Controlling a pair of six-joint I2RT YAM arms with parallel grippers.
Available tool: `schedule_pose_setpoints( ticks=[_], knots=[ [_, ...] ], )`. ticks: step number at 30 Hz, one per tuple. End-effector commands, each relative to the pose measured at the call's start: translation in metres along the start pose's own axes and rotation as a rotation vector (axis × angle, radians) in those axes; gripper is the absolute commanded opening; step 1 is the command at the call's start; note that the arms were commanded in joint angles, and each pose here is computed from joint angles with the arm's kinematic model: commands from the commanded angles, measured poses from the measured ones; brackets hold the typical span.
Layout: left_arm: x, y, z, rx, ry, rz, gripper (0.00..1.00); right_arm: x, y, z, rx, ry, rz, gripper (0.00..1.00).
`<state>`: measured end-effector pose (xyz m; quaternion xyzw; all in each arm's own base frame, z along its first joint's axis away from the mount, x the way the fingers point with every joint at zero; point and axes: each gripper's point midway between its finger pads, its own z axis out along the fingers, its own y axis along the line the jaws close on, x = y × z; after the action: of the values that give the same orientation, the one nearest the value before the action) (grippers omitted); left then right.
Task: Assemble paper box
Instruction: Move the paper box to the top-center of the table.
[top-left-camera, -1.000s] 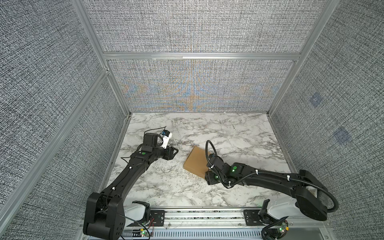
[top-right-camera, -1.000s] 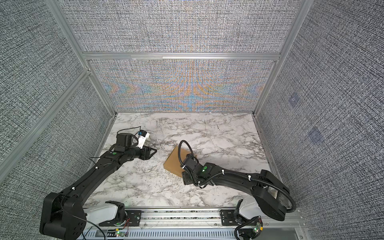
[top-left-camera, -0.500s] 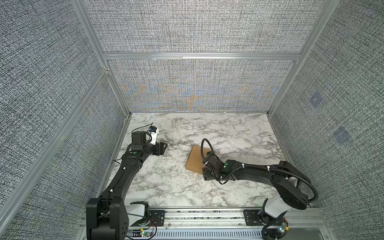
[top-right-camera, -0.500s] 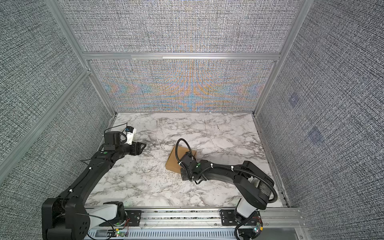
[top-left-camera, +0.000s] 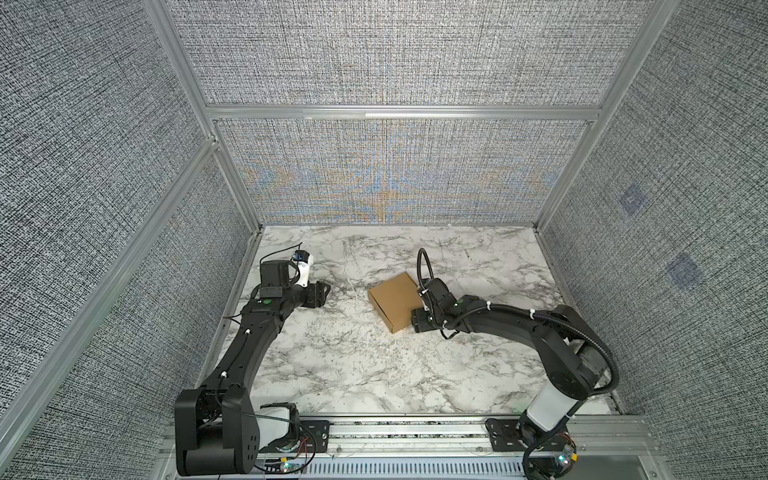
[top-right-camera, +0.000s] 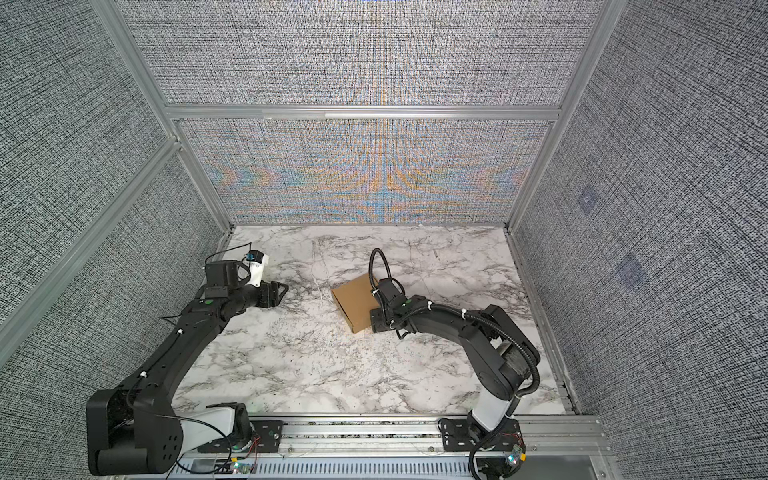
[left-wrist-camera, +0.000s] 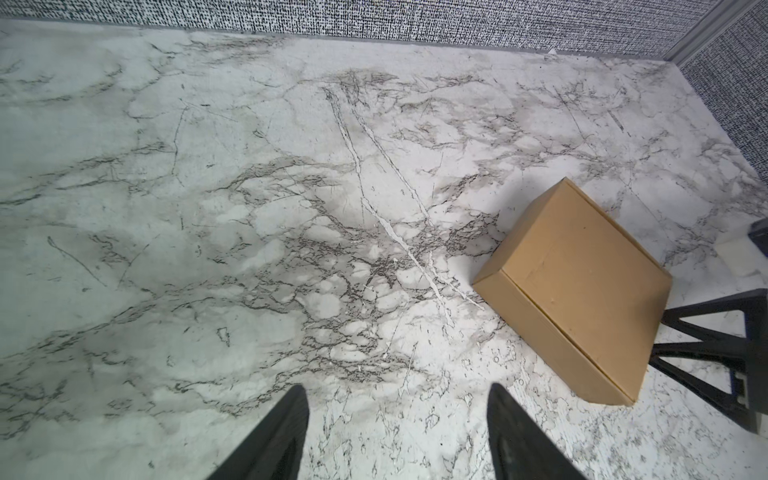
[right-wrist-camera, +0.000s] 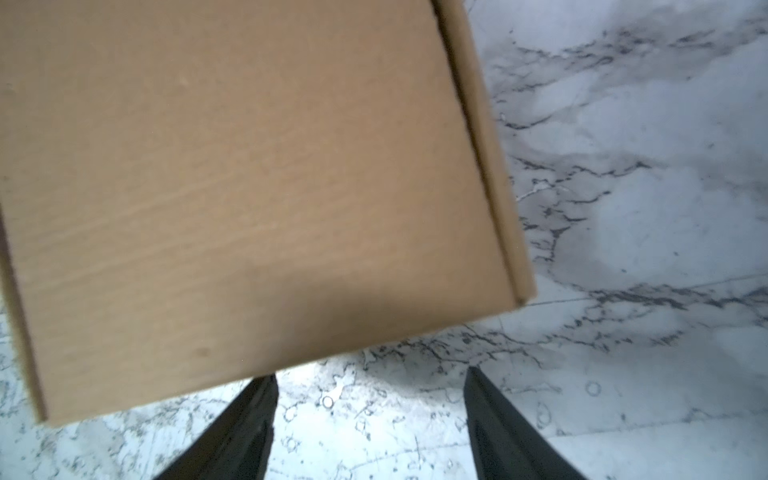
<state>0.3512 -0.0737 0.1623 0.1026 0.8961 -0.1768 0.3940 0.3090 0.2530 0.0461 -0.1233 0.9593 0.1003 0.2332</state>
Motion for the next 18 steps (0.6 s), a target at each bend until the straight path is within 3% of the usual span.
schedule_pose_setpoints(
  ticks=[1,8,14,18],
  knots=[
    [-0.005,0.002,0.000,-0.005,-0.013,0.019,0.70,0.018,0.003,-0.009,0.002,0.054,-0.019,0.72],
    [-0.007,-0.001,0.002,0.019,-0.013,0.002,0.70,0.057,0.051,-0.017,-0.073,0.108,-0.046,0.65],
    [-0.011,0.000,0.002,0.013,-0.012,0.000,0.70,0.021,0.096,-0.003,-0.170,0.084,-0.096,0.21],
    [-0.012,0.000,0.000,0.009,-0.022,0.005,0.70,0.003,0.102,0.015,-0.174,0.084,-0.116,0.15]
  ],
)
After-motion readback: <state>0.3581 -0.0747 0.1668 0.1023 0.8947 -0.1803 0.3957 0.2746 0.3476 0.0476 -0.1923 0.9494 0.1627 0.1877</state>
